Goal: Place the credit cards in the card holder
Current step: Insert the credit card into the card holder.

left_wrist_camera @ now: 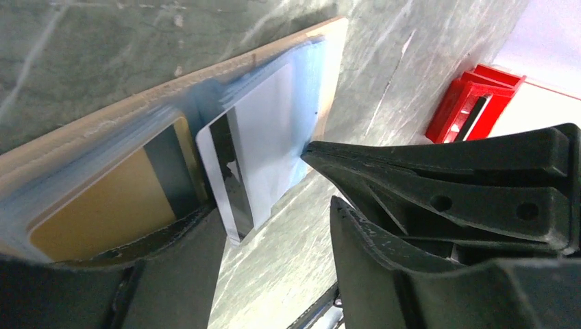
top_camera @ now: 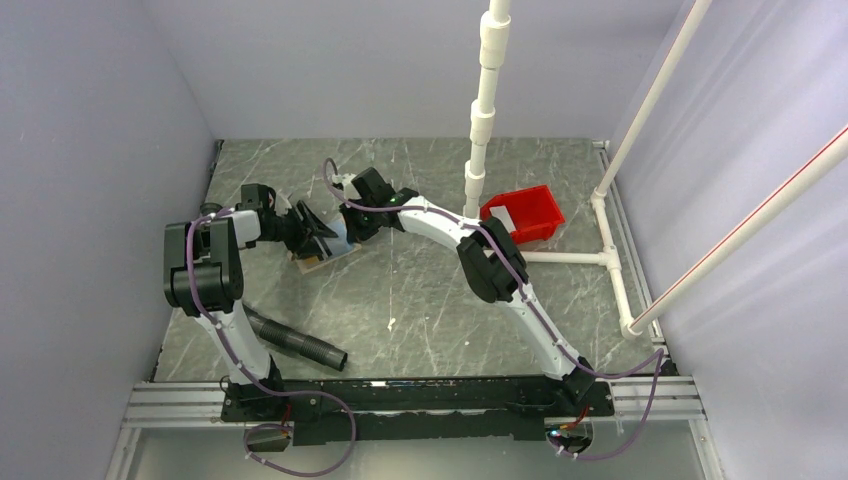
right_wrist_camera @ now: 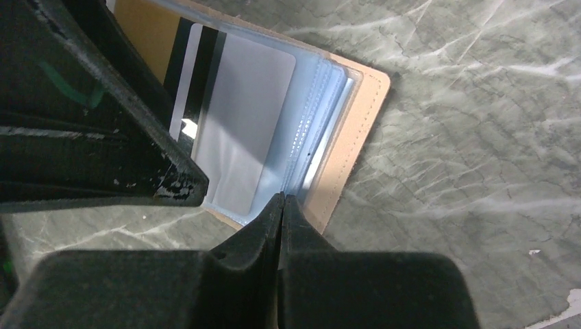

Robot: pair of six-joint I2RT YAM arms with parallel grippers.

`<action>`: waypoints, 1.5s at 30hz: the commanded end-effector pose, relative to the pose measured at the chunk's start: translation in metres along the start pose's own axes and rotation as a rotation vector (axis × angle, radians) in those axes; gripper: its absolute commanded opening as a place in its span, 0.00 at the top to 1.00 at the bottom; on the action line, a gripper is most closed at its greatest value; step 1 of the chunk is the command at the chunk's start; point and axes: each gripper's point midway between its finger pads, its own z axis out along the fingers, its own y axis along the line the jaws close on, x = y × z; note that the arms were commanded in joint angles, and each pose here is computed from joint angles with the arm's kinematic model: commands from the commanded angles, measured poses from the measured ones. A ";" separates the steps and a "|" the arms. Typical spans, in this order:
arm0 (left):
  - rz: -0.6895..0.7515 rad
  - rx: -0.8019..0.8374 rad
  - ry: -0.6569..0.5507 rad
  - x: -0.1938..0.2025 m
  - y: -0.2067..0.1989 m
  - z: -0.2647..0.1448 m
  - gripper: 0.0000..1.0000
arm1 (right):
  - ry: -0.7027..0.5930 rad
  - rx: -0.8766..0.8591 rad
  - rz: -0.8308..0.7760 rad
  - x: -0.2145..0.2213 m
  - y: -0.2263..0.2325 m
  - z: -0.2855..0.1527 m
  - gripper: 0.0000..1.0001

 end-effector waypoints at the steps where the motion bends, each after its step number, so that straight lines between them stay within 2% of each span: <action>1: 0.006 -0.082 -0.035 -0.011 0.012 0.007 0.41 | 0.088 -0.038 0.046 0.031 0.005 0.010 1.00; 5: 0.051 -0.108 -0.045 -0.007 -0.007 0.020 0.48 | 0.090 -0.099 0.076 0.035 0.014 0.015 1.00; 9: 0.013 -0.047 -0.027 0.004 -0.016 0.021 0.41 | 0.073 -0.149 0.139 0.032 0.014 0.012 1.00; 15: -0.007 -0.064 -0.054 -0.007 -0.006 -0.010 0.34 | 0.050 -0.123 0.181 0.029 -0.005 0.004 1.00; 18: -0.009 -0.092 -0.021 -0.006 -0.005 -0.012 0.34 | 0.057 -0.114 0.187 0.031 -0.008 0.004 1.00; 25: 0.010 -0.151 -0.060 -0.010 0.002 -0.017 0.34 | 0.060 -0.109 0.188 0.031 -0.009 0.004 1.00; 36: 0.242 -0.190 -0.096 -0.003 -0.049 0.017 0.34 | 0.062 -0.120 0.194 0.032 -0.008 0.006 1.00; 42: 0.201 -0.223 -0.086 -0.002 -0.029 0.001 0.31 | 0.051 -0.096 0.201 0.028 -0.012 0.001 1.00; 45: 0.187 -0.223 -0.076 -0.007 -0.024 -0.017 0.29 | 0.043 -0.076 0.225 0.022 -0.017 -0.006 0.89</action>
